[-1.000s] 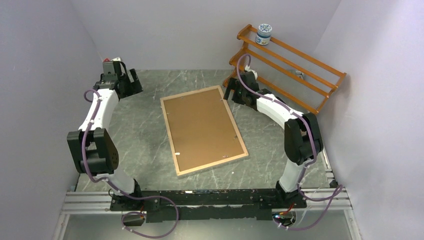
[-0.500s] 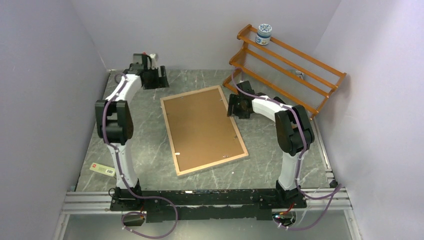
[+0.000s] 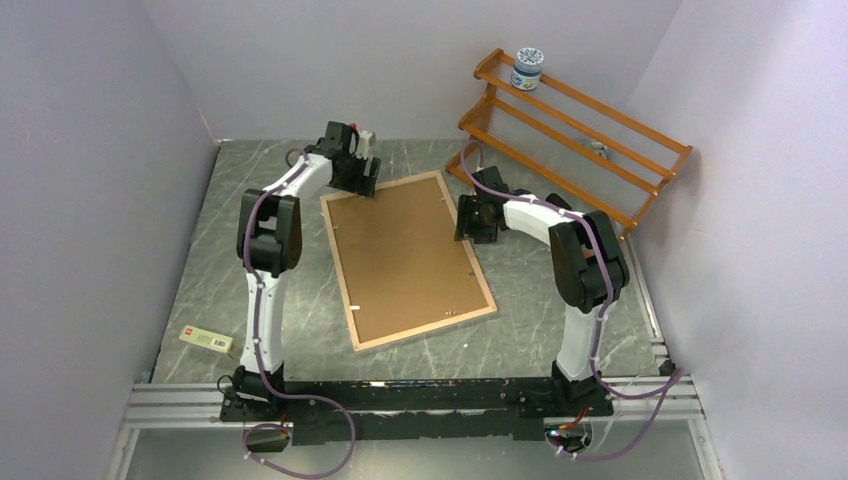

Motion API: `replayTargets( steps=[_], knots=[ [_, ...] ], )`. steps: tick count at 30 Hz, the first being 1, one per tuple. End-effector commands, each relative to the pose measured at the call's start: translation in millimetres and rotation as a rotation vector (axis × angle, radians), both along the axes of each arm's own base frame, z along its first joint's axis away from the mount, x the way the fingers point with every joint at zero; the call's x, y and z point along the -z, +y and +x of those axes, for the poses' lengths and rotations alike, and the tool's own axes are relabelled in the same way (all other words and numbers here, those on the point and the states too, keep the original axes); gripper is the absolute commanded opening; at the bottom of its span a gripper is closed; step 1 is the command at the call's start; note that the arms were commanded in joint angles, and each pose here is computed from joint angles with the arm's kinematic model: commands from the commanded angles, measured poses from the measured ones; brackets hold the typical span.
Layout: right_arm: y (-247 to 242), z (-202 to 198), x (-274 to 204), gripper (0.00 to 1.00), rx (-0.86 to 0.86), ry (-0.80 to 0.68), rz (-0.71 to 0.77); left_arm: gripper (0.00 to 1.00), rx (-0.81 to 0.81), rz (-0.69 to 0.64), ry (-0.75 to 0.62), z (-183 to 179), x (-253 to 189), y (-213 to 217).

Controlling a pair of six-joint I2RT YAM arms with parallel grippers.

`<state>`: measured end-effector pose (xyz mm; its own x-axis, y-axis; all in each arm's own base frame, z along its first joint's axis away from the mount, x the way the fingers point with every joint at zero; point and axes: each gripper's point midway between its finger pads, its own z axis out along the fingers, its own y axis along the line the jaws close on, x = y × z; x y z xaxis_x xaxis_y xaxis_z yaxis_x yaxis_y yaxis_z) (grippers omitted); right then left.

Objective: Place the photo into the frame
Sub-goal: Install the photo frame at the center of the board.

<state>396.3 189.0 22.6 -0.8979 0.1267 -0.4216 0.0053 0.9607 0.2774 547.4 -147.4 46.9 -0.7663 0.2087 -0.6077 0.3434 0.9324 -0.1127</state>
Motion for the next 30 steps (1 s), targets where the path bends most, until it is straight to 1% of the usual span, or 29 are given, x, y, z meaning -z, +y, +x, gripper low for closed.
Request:
replayTargets(
  steps=[1,3,6,9,14,17,18,21,23,25,27,30],
  knots=[
    [3,-12,2,0.57,-0.004,0.022,0.024,0.86,-0.014,0.143,-0.066,19,6,11],
    [3,-13,4,0.56,0.000,0.028,0.025,0.85,-0.013,0.174,-0.071,21,12,12],
    [2,-14,6,0.56,0.006,0.031,0.020,0.81,-0.006,0.235,-0.075,23,20,18],
    [2,-13,7,0.55,0.013,0.032,0.017,0.70,0.015,0.272,-0.074,21,25,20],
    [1,-11,8,0.55,0.025,0.035,0.015,0.57,0.069,0.267,-0.069,13,25,17],
    [3,-11,10,0.54,0.029,0.042,0.019,0.52,0.114,0.250,-0.059,6,25,12],
    [3,-10,9,0.54,0.031,0.042,0.021,0.54,0.130,0.245,-0.053,4,26,11],
    [3,-10,9,0.54,0.035,0.041,0.021,0.67,0.174,0.224,-0.023,-3,28,7],
    [2,-10,10,0.54,0.037,0.044,0.018,0.72,0.189,0.191,-0.004,-6,27,5],
    [1,-11,12,0.54,0.039,0.049,0.015,0.73,0.203,0.143,0.020,-8,25,4],
    [1,-12,13,0.54,0.040,0.051,0.014,0.71,0.217,0.095,0.046,-12,23,2],
    [0,-14,14,0.54,0.038,0.052,0.010,0.69,0.241,-0.011,0.104,-21,20,-4]
  ],
)
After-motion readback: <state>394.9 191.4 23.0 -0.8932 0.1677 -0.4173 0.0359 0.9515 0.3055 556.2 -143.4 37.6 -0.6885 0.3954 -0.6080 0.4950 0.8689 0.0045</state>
